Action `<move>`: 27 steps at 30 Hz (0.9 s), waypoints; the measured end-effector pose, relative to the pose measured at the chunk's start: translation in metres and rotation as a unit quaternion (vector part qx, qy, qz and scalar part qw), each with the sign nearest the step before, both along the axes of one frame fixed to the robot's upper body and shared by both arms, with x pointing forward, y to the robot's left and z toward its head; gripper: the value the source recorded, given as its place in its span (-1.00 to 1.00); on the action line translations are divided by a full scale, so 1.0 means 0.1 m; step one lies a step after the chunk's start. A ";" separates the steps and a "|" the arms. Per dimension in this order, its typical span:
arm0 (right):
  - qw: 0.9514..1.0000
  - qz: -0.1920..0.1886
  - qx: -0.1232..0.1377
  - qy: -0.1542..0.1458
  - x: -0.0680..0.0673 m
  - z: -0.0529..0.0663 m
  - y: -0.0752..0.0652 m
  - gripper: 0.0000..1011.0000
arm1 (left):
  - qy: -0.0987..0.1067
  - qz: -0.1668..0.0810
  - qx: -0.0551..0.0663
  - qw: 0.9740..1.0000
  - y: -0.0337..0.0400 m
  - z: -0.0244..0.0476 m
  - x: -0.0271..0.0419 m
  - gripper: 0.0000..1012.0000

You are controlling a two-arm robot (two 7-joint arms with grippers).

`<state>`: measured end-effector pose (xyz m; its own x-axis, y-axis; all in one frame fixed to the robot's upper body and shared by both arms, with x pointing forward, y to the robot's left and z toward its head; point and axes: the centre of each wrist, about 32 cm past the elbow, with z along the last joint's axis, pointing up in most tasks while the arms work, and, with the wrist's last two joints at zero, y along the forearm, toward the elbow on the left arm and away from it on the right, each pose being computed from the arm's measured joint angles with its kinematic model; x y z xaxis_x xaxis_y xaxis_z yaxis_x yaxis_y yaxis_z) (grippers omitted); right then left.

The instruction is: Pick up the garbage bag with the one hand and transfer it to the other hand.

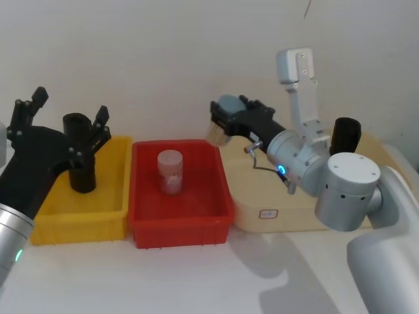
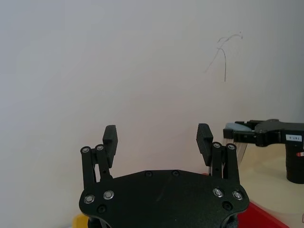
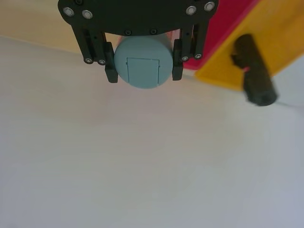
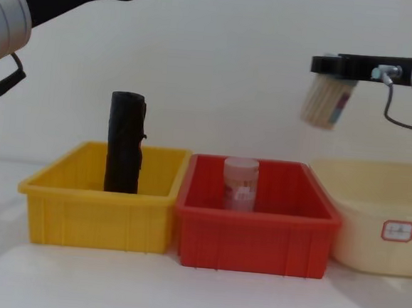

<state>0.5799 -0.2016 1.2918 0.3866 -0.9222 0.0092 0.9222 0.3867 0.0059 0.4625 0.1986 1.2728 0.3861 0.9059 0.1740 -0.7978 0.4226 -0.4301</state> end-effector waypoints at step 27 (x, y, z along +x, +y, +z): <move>0.988 -0.111 -0.107 0.003 0.30 -0.51 -0.46 0.33 | 0.000 0.000 0.000 1.000 0.000 0.000 0.000 0.98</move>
